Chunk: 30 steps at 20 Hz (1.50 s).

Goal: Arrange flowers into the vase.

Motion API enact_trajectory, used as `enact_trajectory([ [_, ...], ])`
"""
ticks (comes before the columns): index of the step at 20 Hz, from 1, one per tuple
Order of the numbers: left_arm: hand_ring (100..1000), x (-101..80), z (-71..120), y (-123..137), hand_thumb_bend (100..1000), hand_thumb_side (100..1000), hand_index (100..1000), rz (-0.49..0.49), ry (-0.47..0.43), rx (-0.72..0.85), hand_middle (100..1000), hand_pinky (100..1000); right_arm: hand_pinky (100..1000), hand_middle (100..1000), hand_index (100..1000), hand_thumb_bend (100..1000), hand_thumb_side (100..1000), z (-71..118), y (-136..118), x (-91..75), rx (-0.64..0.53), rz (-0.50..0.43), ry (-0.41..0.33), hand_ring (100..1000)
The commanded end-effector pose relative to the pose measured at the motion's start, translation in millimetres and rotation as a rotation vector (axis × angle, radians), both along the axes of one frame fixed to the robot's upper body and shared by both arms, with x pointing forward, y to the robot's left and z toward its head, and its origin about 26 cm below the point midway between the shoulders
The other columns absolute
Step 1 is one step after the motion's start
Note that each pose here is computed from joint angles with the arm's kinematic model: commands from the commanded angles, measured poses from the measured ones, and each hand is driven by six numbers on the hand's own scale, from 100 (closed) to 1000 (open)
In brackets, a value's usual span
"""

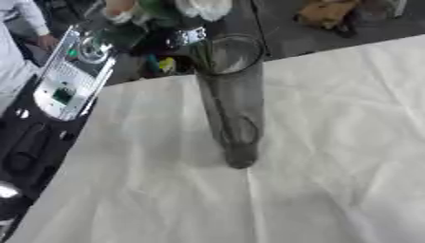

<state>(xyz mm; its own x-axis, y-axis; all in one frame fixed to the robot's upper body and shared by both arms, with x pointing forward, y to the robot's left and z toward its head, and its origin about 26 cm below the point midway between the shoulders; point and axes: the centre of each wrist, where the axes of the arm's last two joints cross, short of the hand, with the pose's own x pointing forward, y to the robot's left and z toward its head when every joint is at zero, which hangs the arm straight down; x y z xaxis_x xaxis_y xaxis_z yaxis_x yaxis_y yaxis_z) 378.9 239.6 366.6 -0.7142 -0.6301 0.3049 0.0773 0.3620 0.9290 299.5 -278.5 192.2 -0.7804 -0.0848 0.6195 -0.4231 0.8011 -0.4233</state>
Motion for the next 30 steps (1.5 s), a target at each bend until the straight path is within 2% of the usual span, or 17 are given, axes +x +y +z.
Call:
enact_trajectory([
  [1, 930, -4.7, 14.5, 6.0, 519, 1000, 1000, 0.011, -0.036, 0.001, 973, 852, 868, 495, 809, 100, 1000, 6.8, 0.9, -2.3, -0.01, 0.003, -0.024, 682],
  [5, 934, -4.4, 18.3, 7.2, 578, 1000, 1000, 0.021, -0.041, 0.026, 976, 861, 868, 495, 809, 100, 1000, 6.6, 0.7, -2.4, -0.011, 0.003, -0.021, 681],
  [10, 934, -3.4, 19.2, 8.4, 578, 1000, 1000, 0.021, -0.039, 0.038, 976, 861, 868, 495, 809, 100, 1000, 6.5, 0.5, -2.5, -0.012, 0.002, -0.02, 681],
  [11, 942, -2.8, 18.0, 9.0, 632, 1000, 1000, 0.026, -0.034, 0.045, 984, 885, 868, 495, 809, 100, 1000, 6.6, 0.4, -2.5, -0.013, 0.002, -0.02, 682],
  [12, 944, -1.9, 15.8, 9.4, 638, 1000, 1000, 0.032, -0.025, 0.066, 987, 890, 869, 495, 809, 100, 1000, 6.6, 0.3, -2.5, -0.013, 0.001, -0.02, 682],
  [20, 952, -1.9, 15.2, 11.7, 620, 1000, 1000, 0.058, 0.016, 0.169, 1000, 909, 869, 493, 808, 100, 1000, 6.5, 0.6, -2.5, -0.012, 0.001, -0.016, 681],
  [26, 962, -4.1, 18.3, 13.2, 693, 1000, 1000, 0.023, 0.054, 0.167, 1000, 942, 869, 493, 808, 100, 1000, 6.3, 0.8, -2.5, -0.013, 0.0, -0.015, 682],
  [30, 960, -6.6, 20.3, 14.3, 680, 1000, 1000, 0.036, 0.051, 0.18, 1000, 945, 870, 493, 808, 100, 1000, 6.2, 0.8, -2.5, -0.013, 0.0, -0.012, 682],
])
